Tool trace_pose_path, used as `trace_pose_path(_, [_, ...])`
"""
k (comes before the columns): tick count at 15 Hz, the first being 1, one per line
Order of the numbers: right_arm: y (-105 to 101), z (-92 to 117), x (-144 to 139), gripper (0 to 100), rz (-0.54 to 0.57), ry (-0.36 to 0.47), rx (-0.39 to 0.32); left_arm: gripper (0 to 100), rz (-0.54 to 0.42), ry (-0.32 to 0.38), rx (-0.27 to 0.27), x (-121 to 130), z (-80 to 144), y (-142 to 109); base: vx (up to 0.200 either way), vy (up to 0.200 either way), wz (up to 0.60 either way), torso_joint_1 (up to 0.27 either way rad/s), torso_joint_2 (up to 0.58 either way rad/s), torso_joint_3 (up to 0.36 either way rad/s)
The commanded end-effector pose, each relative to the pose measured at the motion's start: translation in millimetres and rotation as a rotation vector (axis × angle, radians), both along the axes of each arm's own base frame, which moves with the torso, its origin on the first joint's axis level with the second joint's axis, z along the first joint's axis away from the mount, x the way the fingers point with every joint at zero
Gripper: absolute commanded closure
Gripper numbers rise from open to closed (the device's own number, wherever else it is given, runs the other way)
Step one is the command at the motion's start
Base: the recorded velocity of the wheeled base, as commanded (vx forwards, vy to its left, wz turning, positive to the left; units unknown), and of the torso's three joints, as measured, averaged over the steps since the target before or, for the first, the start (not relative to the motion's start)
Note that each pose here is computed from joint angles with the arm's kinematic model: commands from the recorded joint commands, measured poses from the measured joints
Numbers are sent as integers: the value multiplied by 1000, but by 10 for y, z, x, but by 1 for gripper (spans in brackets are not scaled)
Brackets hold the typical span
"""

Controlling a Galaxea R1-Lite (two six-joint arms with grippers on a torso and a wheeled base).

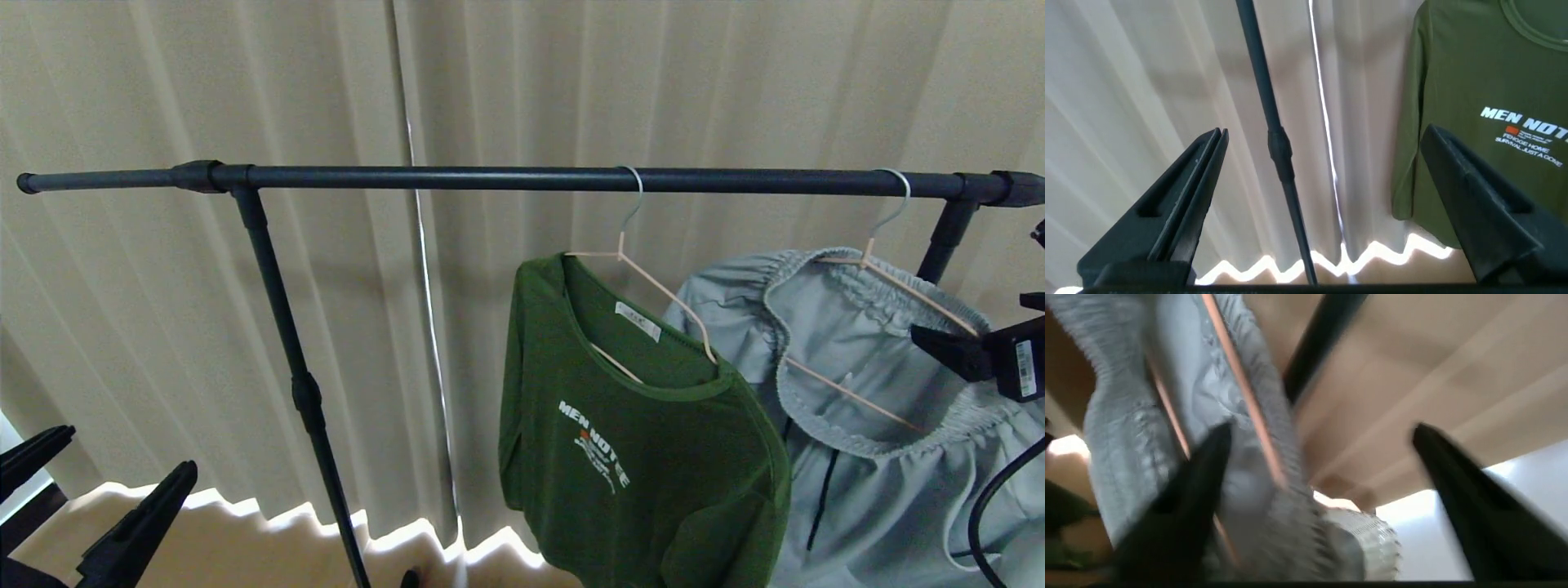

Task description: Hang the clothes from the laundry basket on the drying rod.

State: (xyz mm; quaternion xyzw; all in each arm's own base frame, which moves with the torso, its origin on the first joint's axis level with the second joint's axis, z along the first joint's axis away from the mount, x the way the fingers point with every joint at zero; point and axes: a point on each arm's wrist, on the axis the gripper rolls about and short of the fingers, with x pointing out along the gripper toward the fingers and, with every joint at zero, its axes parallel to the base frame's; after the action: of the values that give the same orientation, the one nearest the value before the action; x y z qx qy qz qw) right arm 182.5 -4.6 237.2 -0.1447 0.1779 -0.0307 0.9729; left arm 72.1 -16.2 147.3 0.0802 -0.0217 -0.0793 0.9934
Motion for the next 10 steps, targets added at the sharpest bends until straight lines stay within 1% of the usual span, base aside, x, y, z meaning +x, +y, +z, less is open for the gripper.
trace_pose_path(1, [28,-39,-196,0,72,-60,37,0,16,-27,-6,-69,5,25,0,0,0,0,0,0])
trace_pose_path(3, [41,-99,-289,0,122,-96,68,0,73,-2,0,-89,-29,67,0,0,0,0,0,0])
trace_pose_path(4, [44,-100,-334,0,126,-132,86,0,119,10,1,-93,-44,98,0,0,0,0,0,0])
trace_pose_path(5, [44,-81,-411,0,125,-183,102,0,173,6,2,-108,-44,133,0,0,0,0,0,0])
trace_pose_path(6, [45,-75,-514,0,123,-220,114,0,216,-14,-3,-138,-33,160,0,0,0,0,0,0])
trace_pose_path(7, [47,-75,-645,0,125,-251,122,0,252,-29,-5,-182,-31,181,0,0,0,0,0,0])
trace_pose_path(8, [47,-83,-750,0,126,-275,120,0,277,-28,-7,-218,-46,194,0,0,0,0,0,0])
trace_pose_path(9, [49,-137,-942,0,128,-306,118,0,316,-9,-25,-308,-102,208,0,0,0,0,0,0])
trace_pose_path(10, [51,-202,-1131,0,131,-342,112,0,339,26,-37,-412,-191,209,0,0,0,0,0,0])
